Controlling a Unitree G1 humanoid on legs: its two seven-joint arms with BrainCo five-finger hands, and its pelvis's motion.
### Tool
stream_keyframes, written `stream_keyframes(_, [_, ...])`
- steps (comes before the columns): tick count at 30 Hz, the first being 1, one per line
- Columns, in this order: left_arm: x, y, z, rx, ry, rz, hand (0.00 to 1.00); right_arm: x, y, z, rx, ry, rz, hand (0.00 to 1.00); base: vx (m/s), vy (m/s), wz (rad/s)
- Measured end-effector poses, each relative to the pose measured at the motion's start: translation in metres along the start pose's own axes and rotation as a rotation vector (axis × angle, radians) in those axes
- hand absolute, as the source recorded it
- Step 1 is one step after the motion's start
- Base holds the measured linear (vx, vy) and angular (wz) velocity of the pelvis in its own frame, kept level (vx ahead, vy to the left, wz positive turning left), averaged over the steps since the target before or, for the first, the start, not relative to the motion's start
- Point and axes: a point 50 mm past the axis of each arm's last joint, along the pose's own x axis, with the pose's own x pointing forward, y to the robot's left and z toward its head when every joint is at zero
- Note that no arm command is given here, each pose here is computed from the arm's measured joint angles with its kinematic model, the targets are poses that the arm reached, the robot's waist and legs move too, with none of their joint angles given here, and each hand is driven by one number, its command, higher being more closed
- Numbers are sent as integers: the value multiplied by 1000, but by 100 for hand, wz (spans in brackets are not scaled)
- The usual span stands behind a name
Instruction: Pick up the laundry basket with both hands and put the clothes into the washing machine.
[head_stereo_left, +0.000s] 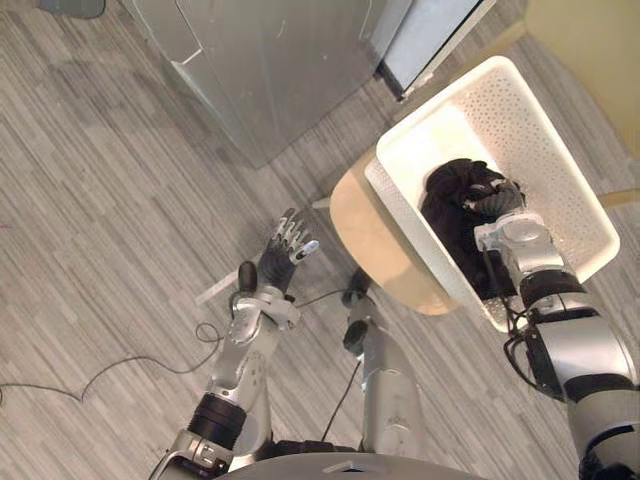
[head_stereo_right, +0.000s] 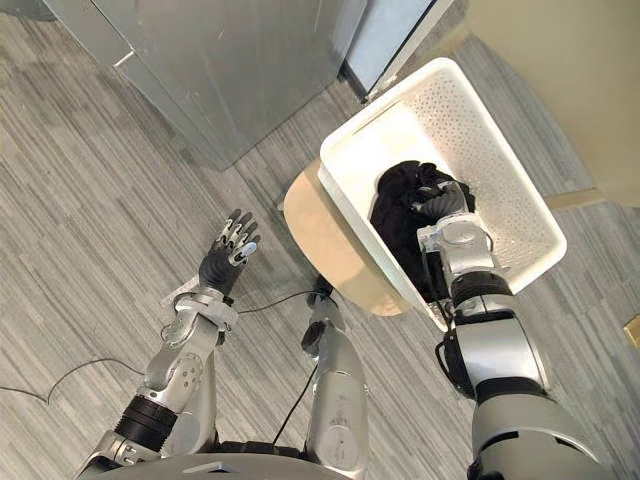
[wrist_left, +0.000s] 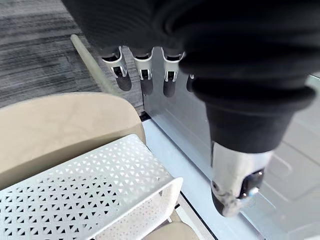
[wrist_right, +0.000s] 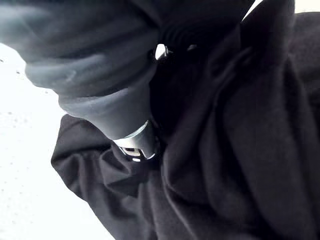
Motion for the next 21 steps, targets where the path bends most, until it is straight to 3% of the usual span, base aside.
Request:
stream_keyframes(7, [-6,20,5,90,21,29,0,-6,-5,37,140,-188,-63,100,3,-3,-6])
stream_keyframes(14, [-24,39,-2,189,81,60,0,-17,-12,38,166,-256,-94,100,37,25,-6])
stream_keyframes(21, [-46,41,-3,248,113,13,0,-56,9,29,194,-377,-23,100,79,60,-23])
